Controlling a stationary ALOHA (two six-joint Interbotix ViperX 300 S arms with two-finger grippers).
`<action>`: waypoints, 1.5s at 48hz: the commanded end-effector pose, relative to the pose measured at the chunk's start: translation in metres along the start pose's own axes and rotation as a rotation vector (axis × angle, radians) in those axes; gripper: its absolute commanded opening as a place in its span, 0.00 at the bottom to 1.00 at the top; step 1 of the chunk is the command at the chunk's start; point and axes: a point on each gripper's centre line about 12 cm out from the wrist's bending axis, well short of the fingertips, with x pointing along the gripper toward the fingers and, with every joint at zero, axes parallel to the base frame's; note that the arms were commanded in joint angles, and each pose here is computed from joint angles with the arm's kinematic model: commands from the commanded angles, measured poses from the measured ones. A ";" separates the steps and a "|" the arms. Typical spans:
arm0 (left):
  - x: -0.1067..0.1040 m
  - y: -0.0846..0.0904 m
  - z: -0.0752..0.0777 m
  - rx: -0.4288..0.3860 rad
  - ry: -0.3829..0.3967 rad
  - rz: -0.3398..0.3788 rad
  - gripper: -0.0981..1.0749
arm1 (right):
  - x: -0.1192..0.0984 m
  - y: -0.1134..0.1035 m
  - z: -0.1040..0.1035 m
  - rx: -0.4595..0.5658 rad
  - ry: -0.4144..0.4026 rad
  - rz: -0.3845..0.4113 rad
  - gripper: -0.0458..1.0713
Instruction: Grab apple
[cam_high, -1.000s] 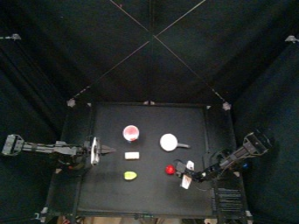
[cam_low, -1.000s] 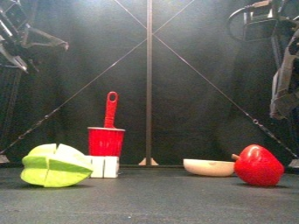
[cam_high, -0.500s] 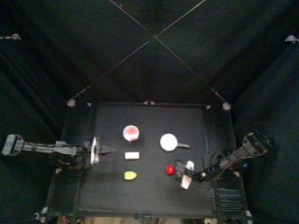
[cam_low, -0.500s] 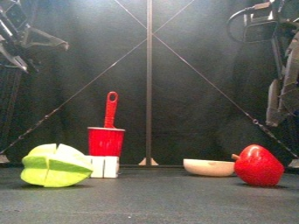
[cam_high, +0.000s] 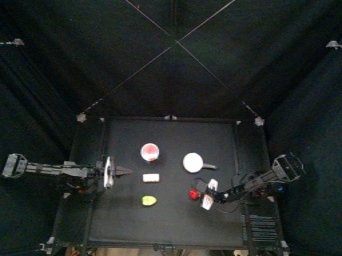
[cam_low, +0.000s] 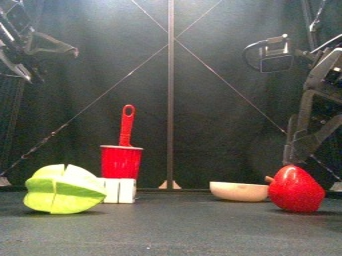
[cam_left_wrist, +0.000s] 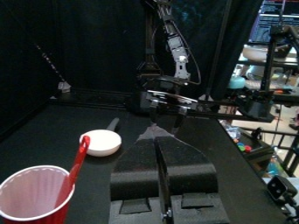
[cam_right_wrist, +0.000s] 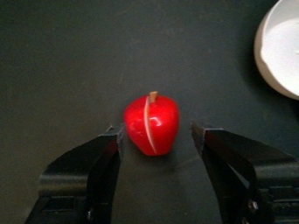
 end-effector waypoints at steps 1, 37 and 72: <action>0.004 0.000 0.009 -0.003 -0.029 0.001 0.09 | 0.003 0.003 0.006 0.009 -0.007 0.012 0.86; 0.004 0.000 0.008 -0.003 -0.028 0.001 0.09 | 0.038 0.003 0.005 -0.020 0.049 -0.050 0.85; 0.003 0.000 0.006 -0.003 -0.022 0.001 0.09 | 0.021 0.003 0.020 0.001 -0.009 -0.043 0.68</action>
